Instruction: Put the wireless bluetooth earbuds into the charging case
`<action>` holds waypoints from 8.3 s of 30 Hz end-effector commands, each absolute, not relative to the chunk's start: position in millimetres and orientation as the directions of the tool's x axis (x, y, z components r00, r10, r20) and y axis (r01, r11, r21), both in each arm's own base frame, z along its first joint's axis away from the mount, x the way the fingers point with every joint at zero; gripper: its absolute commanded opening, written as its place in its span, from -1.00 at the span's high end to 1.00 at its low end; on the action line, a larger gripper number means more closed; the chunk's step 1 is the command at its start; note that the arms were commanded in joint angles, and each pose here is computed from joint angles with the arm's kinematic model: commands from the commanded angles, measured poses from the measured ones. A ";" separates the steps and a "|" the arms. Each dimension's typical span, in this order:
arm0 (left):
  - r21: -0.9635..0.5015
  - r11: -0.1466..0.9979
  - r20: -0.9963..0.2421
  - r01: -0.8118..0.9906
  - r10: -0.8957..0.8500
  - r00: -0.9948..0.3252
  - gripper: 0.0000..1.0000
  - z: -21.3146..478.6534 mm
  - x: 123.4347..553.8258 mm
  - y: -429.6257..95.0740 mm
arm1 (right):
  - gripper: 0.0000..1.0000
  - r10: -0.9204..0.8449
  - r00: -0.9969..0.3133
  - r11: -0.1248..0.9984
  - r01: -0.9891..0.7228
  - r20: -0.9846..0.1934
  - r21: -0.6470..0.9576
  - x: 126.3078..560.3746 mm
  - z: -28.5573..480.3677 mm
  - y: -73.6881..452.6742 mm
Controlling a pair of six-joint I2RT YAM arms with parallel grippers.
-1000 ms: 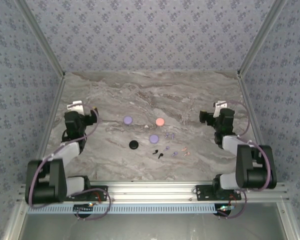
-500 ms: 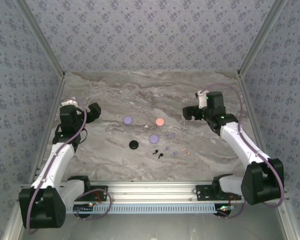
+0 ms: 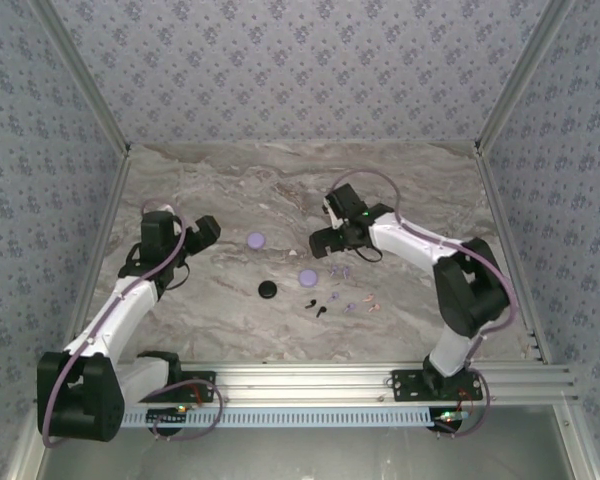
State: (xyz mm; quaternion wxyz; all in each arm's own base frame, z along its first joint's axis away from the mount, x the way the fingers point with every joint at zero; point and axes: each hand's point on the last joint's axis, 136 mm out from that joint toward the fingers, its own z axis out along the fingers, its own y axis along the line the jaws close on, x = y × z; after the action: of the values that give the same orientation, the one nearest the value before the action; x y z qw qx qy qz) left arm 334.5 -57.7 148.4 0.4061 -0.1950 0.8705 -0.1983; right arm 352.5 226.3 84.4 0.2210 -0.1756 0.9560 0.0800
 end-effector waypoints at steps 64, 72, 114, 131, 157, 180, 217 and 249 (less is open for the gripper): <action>-0.566 0.824 -0.651 0.012 -0.437 -0.621 -0.98 218.6 349.5 -91.6 | -0.15 -0.397 -0.656 0.872 -0.487 -0.642 -0.042 385.6 128.8 243.0; -0.662 0.677 -0.648 0.322 -0.302 -0.699 -0.92 282.6 340.3 -162.5 | -0.12 -0.489 -0.212 0.723 -0.641 -0.846 -0.257 350.9 220.5 242.0; -0.692 0.302 -0.631 0.655 0.188 -0.753 0.12 284.2 279.5 -363.6 | -0.14 -0.576 0.279 0.429 -0.697 -0.769 -0.575 291.3 266.0 249.7; -0.606 0.316 -0.733 0.729 0.133 -0.667 0.71 303.7 284.4 -357.4 | -1.00 -0.507 0.134 0.506 -0.754 -0.851 -0.420 287.4 267.7 232.2; -0.210 0.304 -0.975 0.929 -0.140 -0.175 0.96 349.9 265.3 -333.3 | -0.83 0.047 -0.162 0.535 -0.830 -0.986 0.162 309.6 338.7 227.7; -0.180 0.286 -0.982 0.941 -0.107 -0.155 1.00 344.9 259.4 -334.7 | -0.83 0.046 -0.153 0.569 -0.808 -0.987 0.151 335.5 353.9 226.0; 0.055 0.367 -0.975 0.929 -0.182 0.129 1.00 358.4 228.9 -306.4 | -0.87 0.007 -0.792 0.911 -0.247 -0.611 0.331 287.8 195.7 128.5; 0.083 0.362 -0.986 0.929 -0.103 0.129 1.00 358.4 231.4 -310.9 | -0.19 0.117 -0.982 0.984 0.094 -0.151 0.151 198.6 30.3 118.3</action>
State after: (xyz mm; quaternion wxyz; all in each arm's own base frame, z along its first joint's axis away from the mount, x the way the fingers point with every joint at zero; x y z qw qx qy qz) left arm 234.5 -311.9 341.9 0.6250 0.3941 0.5391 -0.4043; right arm 199.1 120.3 36.3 0.0813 0.0401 0.9924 0.0830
